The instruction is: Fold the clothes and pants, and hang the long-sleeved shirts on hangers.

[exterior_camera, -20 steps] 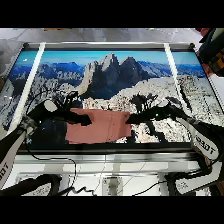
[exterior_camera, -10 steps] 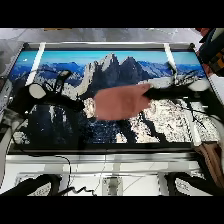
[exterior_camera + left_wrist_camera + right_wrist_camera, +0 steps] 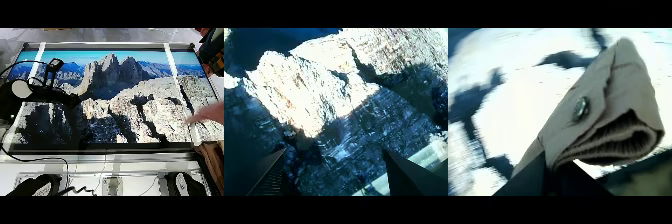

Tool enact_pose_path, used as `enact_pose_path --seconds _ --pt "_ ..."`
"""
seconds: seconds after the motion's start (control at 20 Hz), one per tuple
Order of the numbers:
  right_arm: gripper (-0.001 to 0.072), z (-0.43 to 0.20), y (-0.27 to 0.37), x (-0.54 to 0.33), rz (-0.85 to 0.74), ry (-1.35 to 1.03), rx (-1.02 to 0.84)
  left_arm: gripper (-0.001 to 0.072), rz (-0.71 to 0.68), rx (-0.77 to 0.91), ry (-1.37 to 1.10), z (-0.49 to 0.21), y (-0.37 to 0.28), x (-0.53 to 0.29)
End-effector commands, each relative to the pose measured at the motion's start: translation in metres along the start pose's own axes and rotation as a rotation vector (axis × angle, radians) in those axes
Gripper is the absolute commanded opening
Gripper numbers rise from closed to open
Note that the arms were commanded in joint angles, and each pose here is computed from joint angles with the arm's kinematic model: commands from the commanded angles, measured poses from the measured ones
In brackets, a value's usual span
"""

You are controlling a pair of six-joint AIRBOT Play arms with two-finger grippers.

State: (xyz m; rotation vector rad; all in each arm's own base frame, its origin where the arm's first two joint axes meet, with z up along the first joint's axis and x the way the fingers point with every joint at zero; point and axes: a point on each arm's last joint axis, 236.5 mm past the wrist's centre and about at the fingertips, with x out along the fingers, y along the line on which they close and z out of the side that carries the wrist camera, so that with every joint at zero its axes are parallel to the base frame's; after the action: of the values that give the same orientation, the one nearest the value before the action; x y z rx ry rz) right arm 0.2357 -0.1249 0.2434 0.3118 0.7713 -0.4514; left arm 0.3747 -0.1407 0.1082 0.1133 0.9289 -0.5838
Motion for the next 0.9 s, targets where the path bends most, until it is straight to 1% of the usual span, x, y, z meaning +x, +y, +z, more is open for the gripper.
enact_pose_path --seconds 0.0,0.05,0.15,0.4,0.55,0.6,0.65,0.7,0.75,0.8,0.85 --pt "0.0019 -0.022 -0.113 -0.083 -0.481 -0.101 0.162 0.0692 0.003 0.001 -0.006 0.001 0.0 -0.002" --pt "0.0019 -0.026 -0.132 -0.105 -0.582 -0.139 0.194 0.0692 0.003 0.002 -0.006 0.001 0.0 -0.002" --pt "0.0019 -0.035 -0.151 -0.135 -0.703 -0.183 0.245 0.0691 0.003 0.001 -0.006 0.001 0.0 -0.002" --pt "0.0019 -0.043 -0.176 -0.165 -0.861 -0.208 0.282 0.0692 0.002 0.002 -0.005 0.001 0.0 -0.002" --pt "0.002 -0.04 -0.194 -0.189 -0.985 -0.238 0.262 0.0691 0.002 0.002 -0.005 0.001 0.0 -0.002" --pt "0.0041 -0.036 -0.195 -0.191 -0.992 -0.252 0.253 0.0691 0.002 0.002 -0.005 0.001 0.0 -0.002" --pt "0.0181 -0.031 -0.196 -0.191 -0.994 -0.268 0.241 0.0692 0.003 0.002 -0.005 0.001 0.0 -0.002" --pt "0.0412 -0.026 -0.198 -0.19 -0.995 -0.279 0.232 0.0692 0.003 0.002 -0.005 0.001 0.0 -0.002" --pt "0.055 -0.022 -0.199 -0.189 -0.995 -0.283 0.226 0.0691 0.003 0.002 -0.006 0.001 0.0 -0.002" --pt "0.0565 -0.019 -0.2 -0.187 -0.995 -0.286 0.22 0.0692 0.002 0.002 -0.005 0.001 0.0 -0.002" --pt "0.0564 -0.018 -0.201 -0.186 -0.994 -0.285 0.218 0.0692 0.003 0.002 -0.005 0.001 0.0 -0.002"
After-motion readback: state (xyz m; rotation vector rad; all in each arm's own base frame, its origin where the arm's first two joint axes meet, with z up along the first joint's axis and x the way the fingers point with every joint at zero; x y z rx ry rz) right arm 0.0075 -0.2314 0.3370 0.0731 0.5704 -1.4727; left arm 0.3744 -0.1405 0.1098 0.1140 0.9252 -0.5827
